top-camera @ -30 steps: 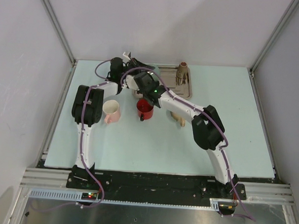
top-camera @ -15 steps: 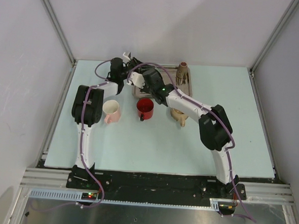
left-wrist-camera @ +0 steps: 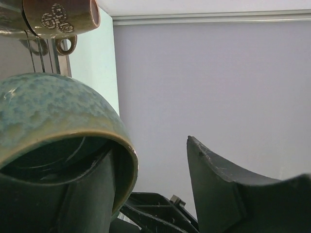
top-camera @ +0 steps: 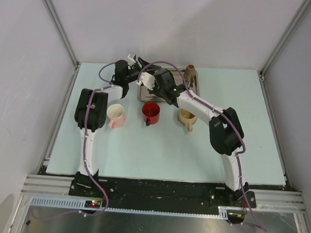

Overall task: Turn the mug right side up
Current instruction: Turn over the cup on the tray.

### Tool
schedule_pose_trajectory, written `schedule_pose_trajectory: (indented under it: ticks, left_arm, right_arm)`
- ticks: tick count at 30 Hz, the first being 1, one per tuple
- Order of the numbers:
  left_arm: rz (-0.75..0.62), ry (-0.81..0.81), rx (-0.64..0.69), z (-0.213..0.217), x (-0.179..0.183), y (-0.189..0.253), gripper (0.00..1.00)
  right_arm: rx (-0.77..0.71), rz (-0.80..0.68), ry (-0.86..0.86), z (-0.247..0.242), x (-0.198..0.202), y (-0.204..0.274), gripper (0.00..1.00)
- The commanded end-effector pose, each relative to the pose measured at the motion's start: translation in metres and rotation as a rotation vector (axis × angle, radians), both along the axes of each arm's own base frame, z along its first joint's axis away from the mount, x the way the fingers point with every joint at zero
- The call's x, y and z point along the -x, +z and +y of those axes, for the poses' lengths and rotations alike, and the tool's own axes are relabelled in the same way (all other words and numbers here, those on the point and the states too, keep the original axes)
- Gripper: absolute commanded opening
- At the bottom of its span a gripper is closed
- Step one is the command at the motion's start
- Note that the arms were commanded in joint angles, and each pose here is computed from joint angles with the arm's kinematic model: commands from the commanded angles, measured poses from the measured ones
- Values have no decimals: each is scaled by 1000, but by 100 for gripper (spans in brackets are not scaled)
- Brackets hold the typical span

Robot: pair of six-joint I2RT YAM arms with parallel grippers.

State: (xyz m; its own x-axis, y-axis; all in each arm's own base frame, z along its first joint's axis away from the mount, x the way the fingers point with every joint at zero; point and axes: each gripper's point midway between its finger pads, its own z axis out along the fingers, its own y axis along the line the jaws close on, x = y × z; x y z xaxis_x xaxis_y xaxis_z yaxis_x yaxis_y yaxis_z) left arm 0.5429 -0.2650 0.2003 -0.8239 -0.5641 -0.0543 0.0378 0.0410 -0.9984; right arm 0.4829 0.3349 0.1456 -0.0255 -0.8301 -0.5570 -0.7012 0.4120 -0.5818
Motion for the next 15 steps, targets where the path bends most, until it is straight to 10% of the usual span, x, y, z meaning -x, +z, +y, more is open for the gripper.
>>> schedule_pose_trajectory:
  ticks: [1,15]
  left_arm:
    - [-230,-15,74,2,8,78,60]
    - [-254,19,77,18,5,89,88]
  right_arm:
    - [-117,-63,-23,-1,-7,55,0]
    - [-148,-64,-54,-9,-17,60,0]
